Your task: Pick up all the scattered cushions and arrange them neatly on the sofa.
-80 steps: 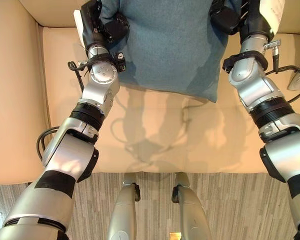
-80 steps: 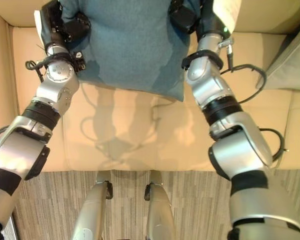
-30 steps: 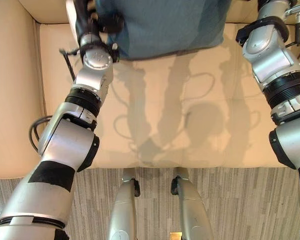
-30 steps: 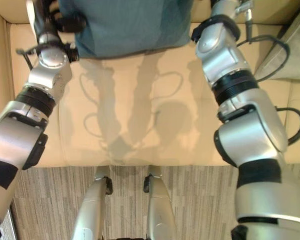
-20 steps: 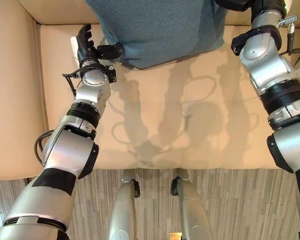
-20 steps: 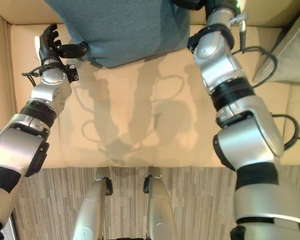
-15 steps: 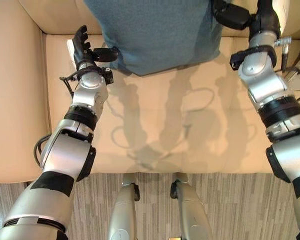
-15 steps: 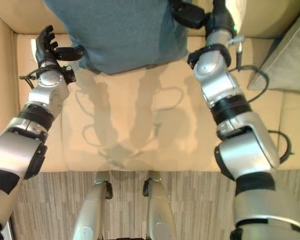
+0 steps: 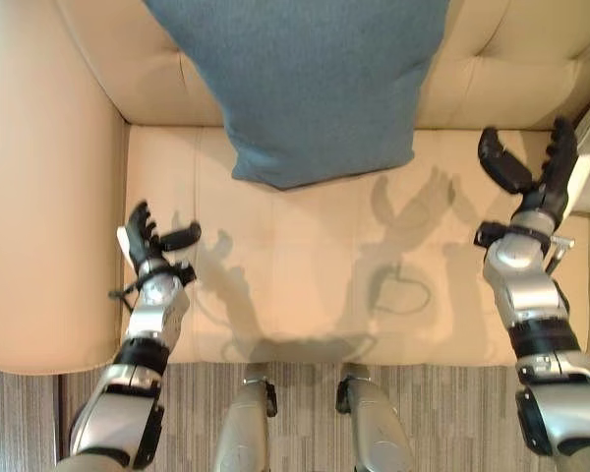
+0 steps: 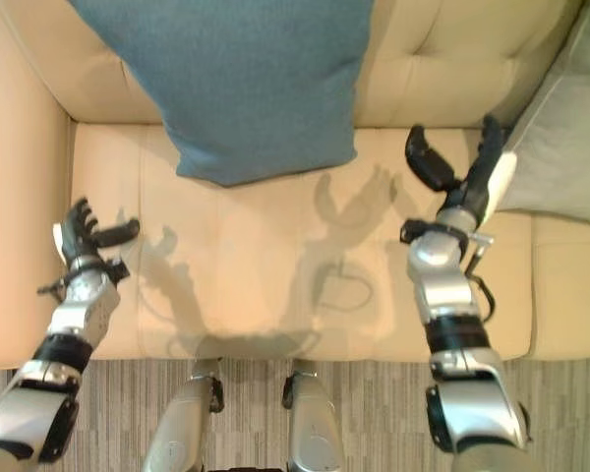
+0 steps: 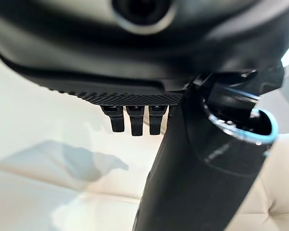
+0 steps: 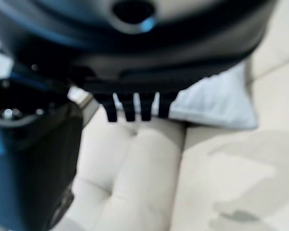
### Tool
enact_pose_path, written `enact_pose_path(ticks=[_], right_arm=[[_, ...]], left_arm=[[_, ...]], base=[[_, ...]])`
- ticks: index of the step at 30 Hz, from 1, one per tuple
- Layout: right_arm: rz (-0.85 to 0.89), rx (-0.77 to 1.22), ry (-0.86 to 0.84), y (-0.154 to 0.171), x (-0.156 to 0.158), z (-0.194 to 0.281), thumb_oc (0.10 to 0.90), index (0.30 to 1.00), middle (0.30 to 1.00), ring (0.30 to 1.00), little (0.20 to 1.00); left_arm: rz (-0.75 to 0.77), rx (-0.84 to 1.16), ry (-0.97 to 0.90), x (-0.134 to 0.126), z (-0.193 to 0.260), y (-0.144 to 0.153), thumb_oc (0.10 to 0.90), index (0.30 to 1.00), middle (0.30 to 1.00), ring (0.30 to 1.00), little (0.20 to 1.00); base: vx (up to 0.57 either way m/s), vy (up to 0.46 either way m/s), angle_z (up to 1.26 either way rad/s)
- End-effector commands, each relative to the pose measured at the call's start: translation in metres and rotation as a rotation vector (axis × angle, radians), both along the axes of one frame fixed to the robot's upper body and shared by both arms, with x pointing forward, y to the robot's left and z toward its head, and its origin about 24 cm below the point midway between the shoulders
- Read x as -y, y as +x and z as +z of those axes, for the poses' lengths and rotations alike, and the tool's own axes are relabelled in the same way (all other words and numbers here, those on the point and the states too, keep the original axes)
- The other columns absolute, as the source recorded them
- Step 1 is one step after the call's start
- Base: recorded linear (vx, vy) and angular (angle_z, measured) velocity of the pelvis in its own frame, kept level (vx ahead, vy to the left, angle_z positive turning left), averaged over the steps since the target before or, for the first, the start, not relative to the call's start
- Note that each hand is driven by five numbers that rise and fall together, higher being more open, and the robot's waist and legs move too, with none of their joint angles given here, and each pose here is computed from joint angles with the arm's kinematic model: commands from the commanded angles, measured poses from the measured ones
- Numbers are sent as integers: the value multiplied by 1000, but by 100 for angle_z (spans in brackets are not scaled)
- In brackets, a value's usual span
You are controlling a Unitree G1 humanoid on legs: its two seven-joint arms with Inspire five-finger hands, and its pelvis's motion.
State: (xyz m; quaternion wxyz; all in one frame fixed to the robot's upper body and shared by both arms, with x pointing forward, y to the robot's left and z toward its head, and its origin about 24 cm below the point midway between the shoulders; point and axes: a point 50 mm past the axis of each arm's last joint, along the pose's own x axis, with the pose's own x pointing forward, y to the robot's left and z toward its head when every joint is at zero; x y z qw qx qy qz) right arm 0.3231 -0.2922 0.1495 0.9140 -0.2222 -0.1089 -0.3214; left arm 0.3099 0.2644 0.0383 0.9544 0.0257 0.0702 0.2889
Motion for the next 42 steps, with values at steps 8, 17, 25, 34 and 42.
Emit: enact_pose_path(ticks=[8, 17, 25, 34, 42], right_arm=[[91, -517, -380, -84, 42, -102, 800, 900, 900, 900, 900], [98, -793, -6, -125, 6, -203, 800, 900, 900, 900, 900], [247, -1034, 43, -150, -38, -253, 800, 900, 900, 900, 900], [170, -1317, 37, -185, -35, -286, 800, 900, 900, 900, 900], [-4, -1322, 252, -210, -29, -294, 800, 900, 900, 900, 900]], left_arm=[[-226, -504, 159, -20, -113, -117, 800, 900, 900, 900, 900], [-348, -944, 148, 12, -178, -182, 800, 900, 900, 900, 900], [-248, -1039, 143, -10, -180, -196, 800, 900, 900, 900, 900], [-237, -957, 42, 13, -181, -178, 800, 900, 900, 900, 900], [-249, -1038, -40, 29, -195, -207, 800, 900, 900, 900, 900]], base=[[32, 46, -6], [-146, 36, -34], [-319, -179, -17], [-381, -206, 24], [-319, 18, 11]])
